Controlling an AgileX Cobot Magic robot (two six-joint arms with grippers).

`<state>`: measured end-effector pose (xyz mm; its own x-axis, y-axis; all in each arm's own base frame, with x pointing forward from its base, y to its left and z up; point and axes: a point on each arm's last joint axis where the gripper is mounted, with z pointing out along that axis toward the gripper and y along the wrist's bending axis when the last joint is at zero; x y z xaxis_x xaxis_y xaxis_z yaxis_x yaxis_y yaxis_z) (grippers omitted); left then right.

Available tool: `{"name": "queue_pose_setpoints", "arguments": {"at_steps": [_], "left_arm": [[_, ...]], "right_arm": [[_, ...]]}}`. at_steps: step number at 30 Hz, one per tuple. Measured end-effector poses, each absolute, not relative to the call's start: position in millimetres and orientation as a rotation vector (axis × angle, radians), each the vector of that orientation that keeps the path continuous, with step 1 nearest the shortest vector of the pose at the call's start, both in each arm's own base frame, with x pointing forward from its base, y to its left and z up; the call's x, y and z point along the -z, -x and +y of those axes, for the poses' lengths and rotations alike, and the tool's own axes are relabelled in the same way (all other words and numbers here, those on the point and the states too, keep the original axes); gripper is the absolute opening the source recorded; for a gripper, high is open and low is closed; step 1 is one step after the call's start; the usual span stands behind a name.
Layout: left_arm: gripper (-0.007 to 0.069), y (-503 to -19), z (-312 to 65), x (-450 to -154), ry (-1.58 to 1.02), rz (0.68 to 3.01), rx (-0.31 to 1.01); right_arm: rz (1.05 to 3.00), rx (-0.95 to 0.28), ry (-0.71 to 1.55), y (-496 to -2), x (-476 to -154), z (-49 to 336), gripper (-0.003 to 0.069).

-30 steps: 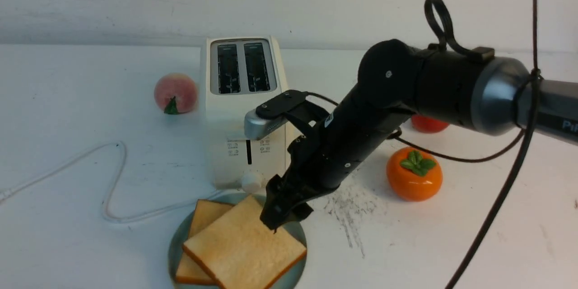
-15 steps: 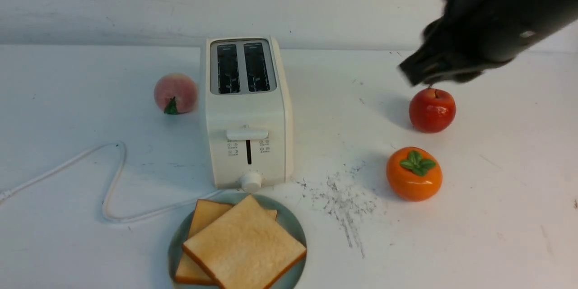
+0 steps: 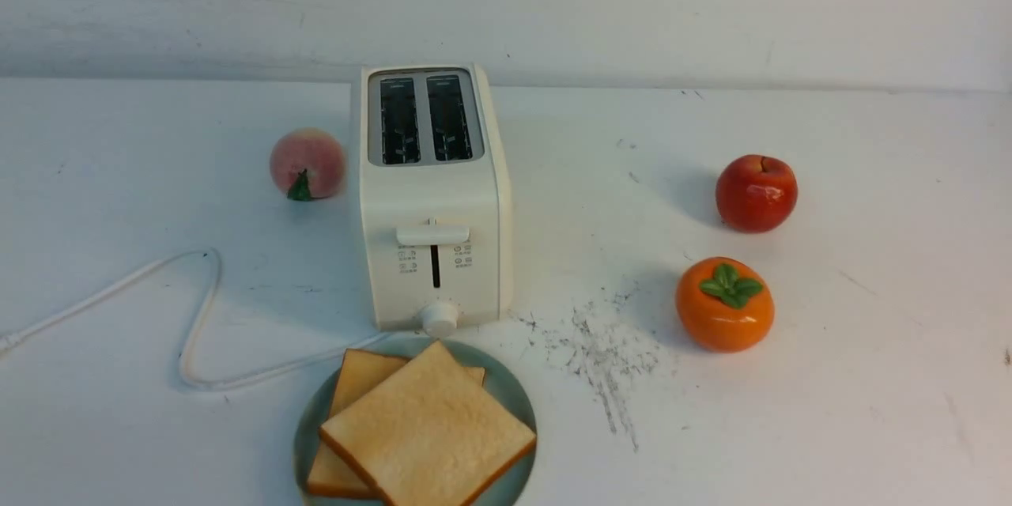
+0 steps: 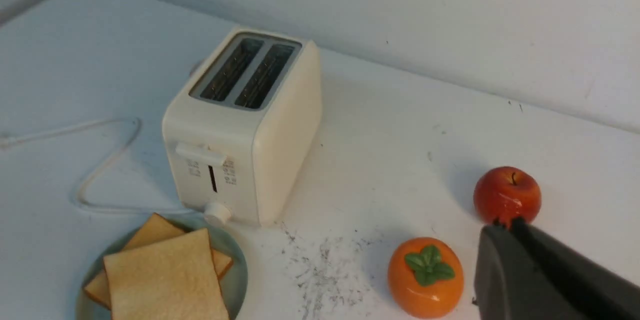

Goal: Take toasted bread from bread machine on white table place on plate.

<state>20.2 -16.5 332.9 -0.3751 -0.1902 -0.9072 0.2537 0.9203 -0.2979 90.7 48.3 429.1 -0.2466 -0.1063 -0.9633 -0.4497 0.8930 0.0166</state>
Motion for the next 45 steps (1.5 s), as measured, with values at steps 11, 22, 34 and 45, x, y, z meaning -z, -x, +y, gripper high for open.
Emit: {"name": "queue_pose_setpoints", "arguments": {"at_steps": [11, 22, 34, 45], "left_arm": [[-0.0014, -38, -24, -305, 0.014, 1.870, 0.567], [-0.0013, -50, -25, -279, 0.058, 1.868, 0.583], [-0.0011, -50, -25, -279, 0.059, 1.867, 0.583], [-0.0001, -50, -25, -277, 0.058, 1.871, 0.578]], "right_arm": [[1.603, -0.521, 0.312, -47, -296, 25, -0.0007], [1.534, -0.548, 0.318, -42, -257, 24, 0.0000], [1.525, -0.549, 0.319, -42, -258, 24, 0.0012], [1.522, -0.550, 0.319, -42, -259, 24, 0.0022]]}}
